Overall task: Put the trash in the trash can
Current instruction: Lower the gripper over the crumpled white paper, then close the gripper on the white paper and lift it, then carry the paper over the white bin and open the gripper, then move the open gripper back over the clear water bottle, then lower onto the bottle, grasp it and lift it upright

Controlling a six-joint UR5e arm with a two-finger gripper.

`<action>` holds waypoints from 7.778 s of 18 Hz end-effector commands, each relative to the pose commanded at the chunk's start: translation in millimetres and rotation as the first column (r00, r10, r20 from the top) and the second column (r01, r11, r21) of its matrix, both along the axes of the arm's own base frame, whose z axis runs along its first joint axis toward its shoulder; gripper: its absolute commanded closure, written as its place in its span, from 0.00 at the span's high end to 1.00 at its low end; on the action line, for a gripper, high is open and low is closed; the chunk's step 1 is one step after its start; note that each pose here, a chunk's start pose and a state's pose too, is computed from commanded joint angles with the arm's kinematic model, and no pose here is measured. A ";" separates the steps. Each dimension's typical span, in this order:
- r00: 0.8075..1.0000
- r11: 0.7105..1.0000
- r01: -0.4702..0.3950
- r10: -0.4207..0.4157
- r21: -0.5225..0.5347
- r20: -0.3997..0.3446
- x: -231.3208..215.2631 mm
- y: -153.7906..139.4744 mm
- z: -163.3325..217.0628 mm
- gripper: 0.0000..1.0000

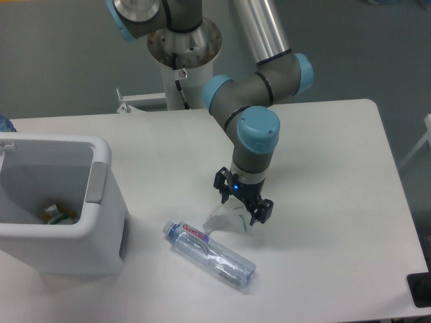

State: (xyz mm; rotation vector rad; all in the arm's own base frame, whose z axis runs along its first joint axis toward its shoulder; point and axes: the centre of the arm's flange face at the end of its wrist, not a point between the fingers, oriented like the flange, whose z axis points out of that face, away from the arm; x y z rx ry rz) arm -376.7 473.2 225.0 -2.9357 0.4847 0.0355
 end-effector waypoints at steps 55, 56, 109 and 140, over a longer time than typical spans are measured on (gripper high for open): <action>0.929 0.830 -0.198 -0.010 0.521 0.369 182.8 83.2 296.7 1.00; 0.921 0.825 -0.249 0.040 0.507 0.388 158.9 82.3 291.9 1.00; 0.397 0.395 -0.905 0.918 -0.158 0.019 -22.1 166.0 -34.3 0.79; 0.609 0.533 -0.787 0.587 0.311 0.534 -26.9 162.8 256.3 0.44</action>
